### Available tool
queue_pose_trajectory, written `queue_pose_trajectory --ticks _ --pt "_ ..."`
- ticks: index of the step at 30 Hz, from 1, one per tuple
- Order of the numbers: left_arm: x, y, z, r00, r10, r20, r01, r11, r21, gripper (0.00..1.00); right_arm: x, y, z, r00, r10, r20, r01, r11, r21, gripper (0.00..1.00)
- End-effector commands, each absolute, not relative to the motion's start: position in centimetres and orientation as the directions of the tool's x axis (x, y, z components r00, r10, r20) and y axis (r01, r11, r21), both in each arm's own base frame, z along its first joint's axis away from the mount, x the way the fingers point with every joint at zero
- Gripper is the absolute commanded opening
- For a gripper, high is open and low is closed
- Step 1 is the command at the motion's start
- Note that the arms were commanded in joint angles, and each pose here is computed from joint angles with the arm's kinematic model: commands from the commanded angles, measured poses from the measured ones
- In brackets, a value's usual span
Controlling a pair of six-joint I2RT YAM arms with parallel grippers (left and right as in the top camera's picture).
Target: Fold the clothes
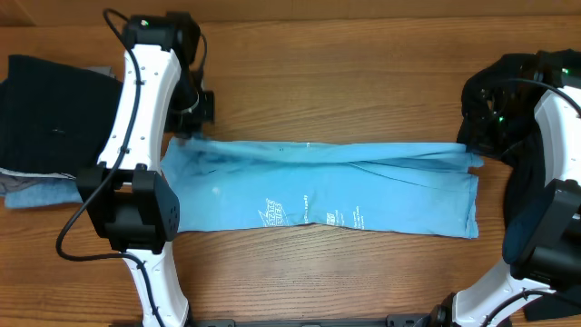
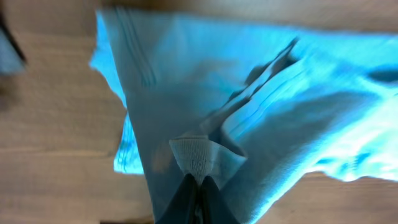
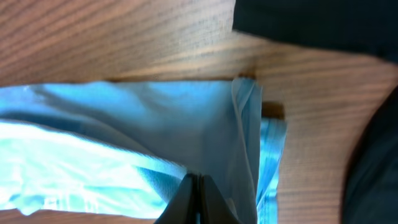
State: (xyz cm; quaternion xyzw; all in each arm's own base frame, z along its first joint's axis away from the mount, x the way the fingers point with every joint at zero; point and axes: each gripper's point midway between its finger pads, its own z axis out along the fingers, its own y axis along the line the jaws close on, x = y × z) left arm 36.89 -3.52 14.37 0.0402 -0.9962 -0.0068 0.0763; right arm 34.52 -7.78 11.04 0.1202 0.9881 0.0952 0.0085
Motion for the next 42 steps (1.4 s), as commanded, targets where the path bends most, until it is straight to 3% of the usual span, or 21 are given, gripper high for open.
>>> queue_pose_trajectory --ticks 1,10,15,21,30,42 --pt "34.5 -2.2 12.4 -0.964 -0.104 0.246 -0.077 0.99 0.12 0.04 34.0 -7.8 12.7 -0.959 0.285 0.0 0.28 0.942 0.184 0.04" --pt "31.2 -2.1 8.9 -0.92 -0.126 0.371 -0.067 0.983 0.168 0.04 31.1 -6.9 12.9 -0.936 0.324 0.135 0.345 0.922 0.178 0.04" --pt "28.9 -2.1 7.0 -0.887 -0.127 0.445 -0.048 0.981 0.186 0.04 29.3 -7.5 12.8 -0.897 0.393 0.204 0.417 0.904 0.095 0.04" --pt "26.7 -1.0 5.5 -0.854 -0.17 0.492 -0.042 0.965 0.261 0.04 27.2 -7.4 10.1 -0.865 0.418 0.277 0.447 0.893 0.05 0.04" --pt "25.7 2.8 5.9 -0.838 -0.31 0.448 -0.078 0.882 0.465 0.04 26.0 -9.1 7.6 -0.828 0.495 0.264 0.49 0.867 -0.088 0.04" --pt "25.3 3.4 5.4 -0.825 -0.342 0.45 -0.112 0.879 0.463 0.04 26.6 -9.4 5.9 -0.839 0.498 0.222 0.491 0.867 -0.087 0.04"
